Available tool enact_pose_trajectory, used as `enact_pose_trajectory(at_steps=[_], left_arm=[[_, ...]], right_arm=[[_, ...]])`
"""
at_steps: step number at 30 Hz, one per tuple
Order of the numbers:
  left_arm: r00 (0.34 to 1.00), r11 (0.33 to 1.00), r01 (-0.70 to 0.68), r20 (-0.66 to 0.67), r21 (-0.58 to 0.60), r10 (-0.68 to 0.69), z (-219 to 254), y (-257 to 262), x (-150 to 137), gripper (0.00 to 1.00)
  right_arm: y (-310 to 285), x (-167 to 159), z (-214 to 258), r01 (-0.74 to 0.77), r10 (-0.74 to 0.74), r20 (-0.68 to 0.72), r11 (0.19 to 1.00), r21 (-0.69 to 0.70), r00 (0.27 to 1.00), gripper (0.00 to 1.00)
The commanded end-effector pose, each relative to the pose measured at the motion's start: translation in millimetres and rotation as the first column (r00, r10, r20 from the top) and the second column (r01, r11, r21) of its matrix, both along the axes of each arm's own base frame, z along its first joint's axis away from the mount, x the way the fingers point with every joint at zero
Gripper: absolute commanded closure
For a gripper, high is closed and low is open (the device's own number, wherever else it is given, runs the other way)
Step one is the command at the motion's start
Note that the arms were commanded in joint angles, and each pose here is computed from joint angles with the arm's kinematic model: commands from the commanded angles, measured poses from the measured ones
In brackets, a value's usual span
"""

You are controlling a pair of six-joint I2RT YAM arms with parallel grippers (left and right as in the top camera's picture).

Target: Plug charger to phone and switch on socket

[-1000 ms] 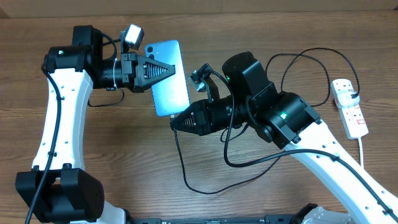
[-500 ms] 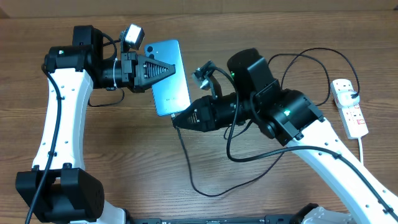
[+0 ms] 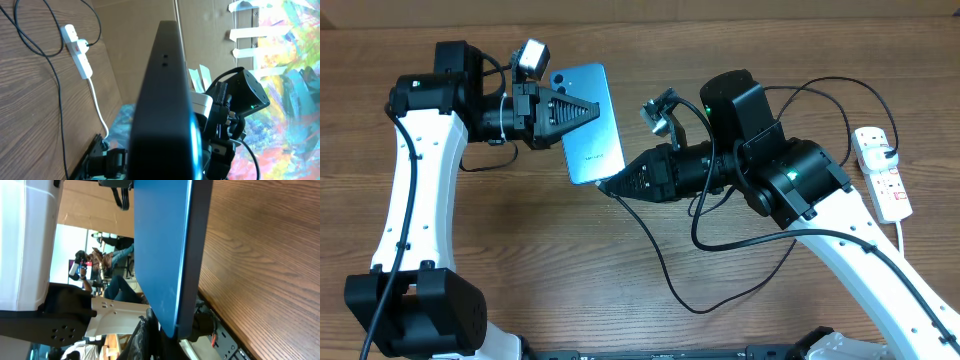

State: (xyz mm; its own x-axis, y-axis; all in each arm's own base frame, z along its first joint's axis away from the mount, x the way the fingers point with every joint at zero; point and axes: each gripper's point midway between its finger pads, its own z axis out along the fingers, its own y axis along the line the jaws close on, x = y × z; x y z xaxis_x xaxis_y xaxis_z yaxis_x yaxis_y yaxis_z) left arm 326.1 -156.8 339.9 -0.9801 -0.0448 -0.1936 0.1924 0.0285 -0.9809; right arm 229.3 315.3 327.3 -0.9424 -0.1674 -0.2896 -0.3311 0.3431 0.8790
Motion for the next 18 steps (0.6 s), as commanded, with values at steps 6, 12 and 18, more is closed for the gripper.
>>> enact_pose_trajectory(at_steps=[6, 12, 18], left_arm=[[0.997, 1.0, -0.026, 0.073, 0.001, 0.026, 11, 9, 4, 0.96], [0.993, 0.974, -0.121, 0.031, 0.19, 0.117, -20, 25, 24, 0.96], [0.988, 0.942, -0.152, 0.026, 0.298, 0.151, -39, 31, 29, 0.96]], right_arm=[[-19, 28, -19, 0.09, -0.077, 0.127, 0.991, -0.102, 0.989, 0.96], [-37, 21, -49, 0.088, -0.052, 0.145, 0.964, -0.251, 0.988, 0.96], [-82, 36, -97, 0.221, -0.143, 0.184, 0.815, -0.536, 0.973, 0.96]])
